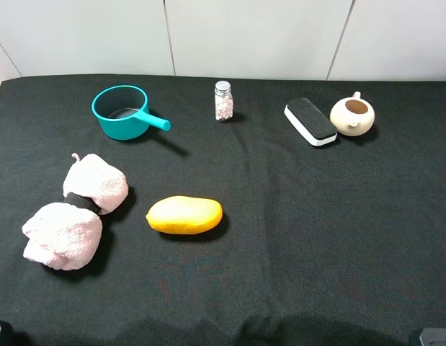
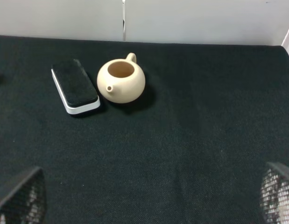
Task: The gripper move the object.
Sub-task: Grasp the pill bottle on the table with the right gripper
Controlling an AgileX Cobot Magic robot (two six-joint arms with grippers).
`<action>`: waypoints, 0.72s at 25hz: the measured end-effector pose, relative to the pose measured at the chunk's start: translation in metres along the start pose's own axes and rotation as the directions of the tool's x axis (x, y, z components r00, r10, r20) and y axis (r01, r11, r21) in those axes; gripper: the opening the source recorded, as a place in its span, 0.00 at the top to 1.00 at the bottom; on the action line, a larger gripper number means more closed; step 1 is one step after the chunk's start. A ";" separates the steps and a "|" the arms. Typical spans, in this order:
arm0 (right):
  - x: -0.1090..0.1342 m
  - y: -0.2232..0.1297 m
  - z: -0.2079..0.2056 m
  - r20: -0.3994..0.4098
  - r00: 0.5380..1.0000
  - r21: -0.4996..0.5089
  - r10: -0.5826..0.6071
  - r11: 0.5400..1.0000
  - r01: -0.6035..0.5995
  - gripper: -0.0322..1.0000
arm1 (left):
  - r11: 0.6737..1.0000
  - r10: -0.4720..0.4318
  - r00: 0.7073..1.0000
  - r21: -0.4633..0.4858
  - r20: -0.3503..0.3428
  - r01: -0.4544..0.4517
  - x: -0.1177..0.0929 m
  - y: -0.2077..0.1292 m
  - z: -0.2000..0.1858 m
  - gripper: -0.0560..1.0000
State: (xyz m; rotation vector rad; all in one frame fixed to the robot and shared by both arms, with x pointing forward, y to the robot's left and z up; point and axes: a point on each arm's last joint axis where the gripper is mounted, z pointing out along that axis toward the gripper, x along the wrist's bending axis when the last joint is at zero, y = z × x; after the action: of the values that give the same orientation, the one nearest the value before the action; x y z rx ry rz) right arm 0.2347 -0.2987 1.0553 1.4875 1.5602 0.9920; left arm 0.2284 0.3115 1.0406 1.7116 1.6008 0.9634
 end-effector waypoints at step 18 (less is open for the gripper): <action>0.000 0.002 0.000 0.000 1.000 -0.012 0.022 1.000 -0.022 0.30 | 1.000 0.000 1.000 0.000 0.000 0.000 0.000 0.000 0.000 0.22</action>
State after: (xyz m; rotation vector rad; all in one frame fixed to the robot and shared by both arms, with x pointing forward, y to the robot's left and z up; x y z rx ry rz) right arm 0.2352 -0.2987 1.0568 1.4998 1.5382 1.0124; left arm 0.2284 0.3115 1.0406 1.7116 1.6008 0.9634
